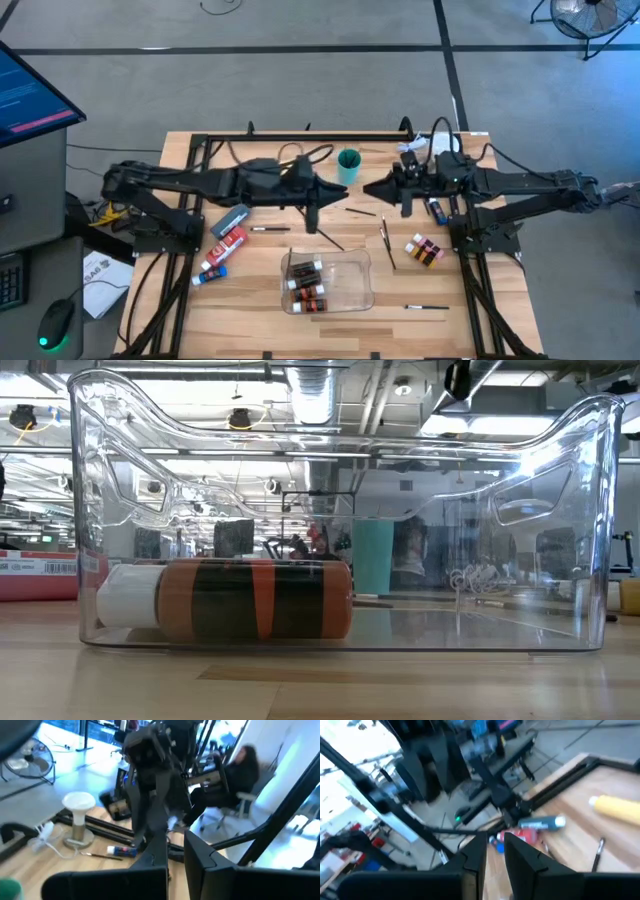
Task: Pick & Place Paint Supplies
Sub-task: Put the blue paint bottle into the transparent bin
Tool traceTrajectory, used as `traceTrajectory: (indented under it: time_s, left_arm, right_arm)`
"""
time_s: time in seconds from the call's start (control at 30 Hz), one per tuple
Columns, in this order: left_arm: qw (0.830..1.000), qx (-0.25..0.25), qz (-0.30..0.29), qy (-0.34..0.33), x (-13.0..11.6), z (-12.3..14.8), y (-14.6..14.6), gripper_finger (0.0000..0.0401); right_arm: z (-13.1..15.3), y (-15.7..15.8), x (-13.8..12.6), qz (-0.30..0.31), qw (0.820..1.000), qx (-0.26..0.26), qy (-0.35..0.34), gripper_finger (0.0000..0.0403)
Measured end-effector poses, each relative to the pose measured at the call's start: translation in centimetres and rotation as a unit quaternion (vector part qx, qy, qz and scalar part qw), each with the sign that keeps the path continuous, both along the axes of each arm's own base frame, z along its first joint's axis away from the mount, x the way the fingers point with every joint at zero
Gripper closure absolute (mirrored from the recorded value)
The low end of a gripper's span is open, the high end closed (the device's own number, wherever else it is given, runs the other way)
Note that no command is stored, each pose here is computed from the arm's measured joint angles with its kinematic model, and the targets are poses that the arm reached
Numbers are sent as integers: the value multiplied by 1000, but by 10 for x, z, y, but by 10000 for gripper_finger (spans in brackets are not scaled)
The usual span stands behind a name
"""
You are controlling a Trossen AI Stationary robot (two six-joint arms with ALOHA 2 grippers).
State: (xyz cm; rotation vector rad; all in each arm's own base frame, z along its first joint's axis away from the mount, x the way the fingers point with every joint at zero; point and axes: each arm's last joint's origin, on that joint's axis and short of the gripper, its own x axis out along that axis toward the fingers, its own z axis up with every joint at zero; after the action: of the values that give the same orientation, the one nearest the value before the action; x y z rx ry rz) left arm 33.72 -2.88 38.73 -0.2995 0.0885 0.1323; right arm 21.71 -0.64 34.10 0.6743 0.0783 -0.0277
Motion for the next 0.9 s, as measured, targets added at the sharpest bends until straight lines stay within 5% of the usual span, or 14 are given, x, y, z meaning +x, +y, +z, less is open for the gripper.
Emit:
traceTrajectory:
  time_s: [0.27,0.5,0.9]
  left_arm:
    - [989,-100,20,-108,-59,-51,21,400]
    - [983,-102,84,-131,-107,-62,53,400]
    - [987,-112,109,26,-139,-86,110,371]
  right_arm:
    - [3,-29,-3,-41,999,1,-14,342]
    - [12,-59,-10,-88,995,-5,-44,342]
    - [38,-90,-7,-110,993,8,-46,342]
